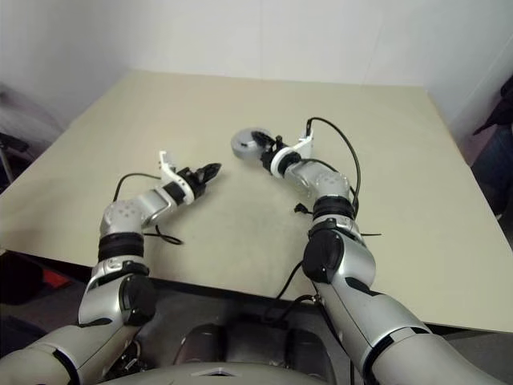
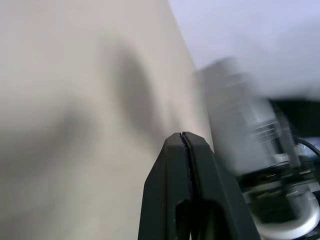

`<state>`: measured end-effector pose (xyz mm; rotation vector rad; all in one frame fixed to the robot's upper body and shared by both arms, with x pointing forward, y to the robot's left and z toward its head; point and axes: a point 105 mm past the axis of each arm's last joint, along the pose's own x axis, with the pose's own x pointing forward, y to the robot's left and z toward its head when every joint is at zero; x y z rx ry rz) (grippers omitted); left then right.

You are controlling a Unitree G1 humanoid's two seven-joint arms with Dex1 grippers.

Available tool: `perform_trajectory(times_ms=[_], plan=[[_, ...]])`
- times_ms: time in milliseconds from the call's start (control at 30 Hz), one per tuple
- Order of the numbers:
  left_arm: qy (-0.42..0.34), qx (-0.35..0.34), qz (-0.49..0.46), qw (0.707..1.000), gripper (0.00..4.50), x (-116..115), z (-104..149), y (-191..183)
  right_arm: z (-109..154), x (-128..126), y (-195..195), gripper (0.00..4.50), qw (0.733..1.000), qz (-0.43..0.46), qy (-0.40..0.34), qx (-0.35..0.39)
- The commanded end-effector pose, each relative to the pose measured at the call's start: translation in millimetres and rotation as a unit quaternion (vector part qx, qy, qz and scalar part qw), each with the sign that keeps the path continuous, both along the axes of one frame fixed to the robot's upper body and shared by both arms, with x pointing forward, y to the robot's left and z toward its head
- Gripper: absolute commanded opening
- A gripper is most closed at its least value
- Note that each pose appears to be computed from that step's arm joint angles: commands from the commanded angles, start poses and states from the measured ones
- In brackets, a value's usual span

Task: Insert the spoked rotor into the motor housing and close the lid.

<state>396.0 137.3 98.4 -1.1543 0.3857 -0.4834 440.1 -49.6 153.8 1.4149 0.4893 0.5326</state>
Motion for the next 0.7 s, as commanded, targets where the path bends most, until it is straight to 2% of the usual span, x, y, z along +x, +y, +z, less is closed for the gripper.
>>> perform_trajectory(times_ms=[33, 100, 200, 367, 600, 700], plan=[[-0.044, -0.034, 0.049, 0.997, 0.00, -2.1, 30.5, 27.7, 47.4, -1.5, 3.8, 2.11, 0.997, 0.017, -0.068, 0.046], [-0.042, -0.032, 0.071, 0.996, 0.00, -6.5, 30.7, 38.6, 50.8, -3.8, 3.9, 2.11, 0.996, 0.023, -0.075, 0.045], [-0.051, -0.028, 0.081, 0.995, 0.61, -15.0, 34.9, 45.6, 44.0, -5.1, 4.0, 2.11, 0.997, 0.028, -0.068, 0.025], [-0.063, -0.033, 0.056, 0.996, 2.20, -22.4, 40.6, 35.2, 40.9, -10.0, 7.9, 2.11, 0.996, 0.049, -0.067, 0.018], [-0.063, -0.064, 0.025, 0.996, 4.48, -18.4, 48.1, 14.2, 44.3, -25.7, 16.6, 2.11, 0.990, 0.103, -0.095, 0.008], [-0.053, -0.114, -0.014, 0.992, 4.48, -14.6, 54.7, -1.9, 46.7, -36.2, 19.7, 2.11, 0.985, 0.133, -0.108, 0.005]])
